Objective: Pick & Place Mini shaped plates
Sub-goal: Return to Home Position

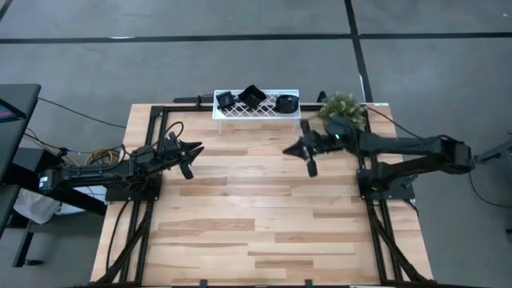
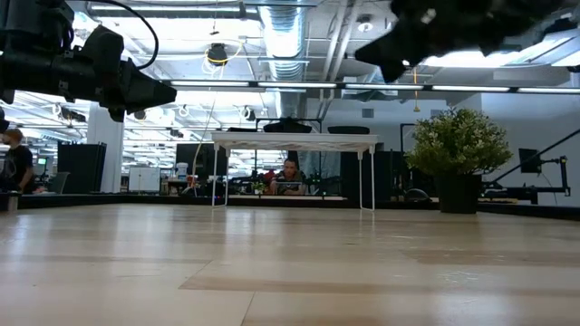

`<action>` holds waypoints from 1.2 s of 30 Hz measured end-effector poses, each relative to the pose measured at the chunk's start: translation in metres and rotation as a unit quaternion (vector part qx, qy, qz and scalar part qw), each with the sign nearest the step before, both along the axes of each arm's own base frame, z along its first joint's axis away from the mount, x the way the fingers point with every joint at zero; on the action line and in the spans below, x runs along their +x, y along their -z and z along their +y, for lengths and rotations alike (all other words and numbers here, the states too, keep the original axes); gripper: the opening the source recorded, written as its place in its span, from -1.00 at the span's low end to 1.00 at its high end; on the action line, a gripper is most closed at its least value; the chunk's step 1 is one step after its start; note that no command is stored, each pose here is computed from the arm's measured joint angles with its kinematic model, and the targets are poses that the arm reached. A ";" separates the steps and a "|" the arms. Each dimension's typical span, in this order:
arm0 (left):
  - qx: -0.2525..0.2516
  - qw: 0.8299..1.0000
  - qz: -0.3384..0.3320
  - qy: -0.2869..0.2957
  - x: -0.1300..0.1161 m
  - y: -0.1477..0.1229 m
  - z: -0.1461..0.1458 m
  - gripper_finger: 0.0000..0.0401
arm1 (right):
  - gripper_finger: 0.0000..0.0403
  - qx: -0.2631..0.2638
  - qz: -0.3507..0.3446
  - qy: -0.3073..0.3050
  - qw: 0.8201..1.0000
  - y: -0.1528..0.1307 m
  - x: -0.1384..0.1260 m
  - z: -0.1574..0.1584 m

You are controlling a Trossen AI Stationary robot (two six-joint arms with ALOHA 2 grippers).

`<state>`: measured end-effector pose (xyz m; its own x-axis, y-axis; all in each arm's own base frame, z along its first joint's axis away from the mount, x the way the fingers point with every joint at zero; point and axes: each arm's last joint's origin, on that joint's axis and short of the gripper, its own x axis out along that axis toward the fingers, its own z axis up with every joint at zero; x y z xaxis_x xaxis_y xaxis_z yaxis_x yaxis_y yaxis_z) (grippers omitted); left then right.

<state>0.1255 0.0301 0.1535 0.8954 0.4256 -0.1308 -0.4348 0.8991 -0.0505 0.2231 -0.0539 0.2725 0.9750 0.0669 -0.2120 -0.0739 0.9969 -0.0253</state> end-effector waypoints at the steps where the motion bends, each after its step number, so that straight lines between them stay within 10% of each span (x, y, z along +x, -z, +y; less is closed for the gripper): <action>1: 0.000 1.000 0.000 0.000 0.000 0.000 0.000 -0.53 | -0.97 0.007 -0.012 -0.005 1.000 0.009 -0.004 0.005; 21: 0.004 1.000 -0.023 0.009 -0.001 -0.005 -0.002 -0.53 | -0.99 0.003 -0.048 0.052 0.998 0.115 -0.078 0.021; 36: 0.035 0.978 -0.206 0.009 -0.027 -0.040 -0.007 -0.53 | -0.97 0.020 -0.030 0.043 0.998 0.127 -0.081 0.025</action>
<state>0.0986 0.0233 0.1940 0.8739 0.4037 0.2707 -0.3740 0.9142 -0.1561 0.1424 -0.0289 0.1456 0.9883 -0.0097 -0.1525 0.0117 0.9999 0.0120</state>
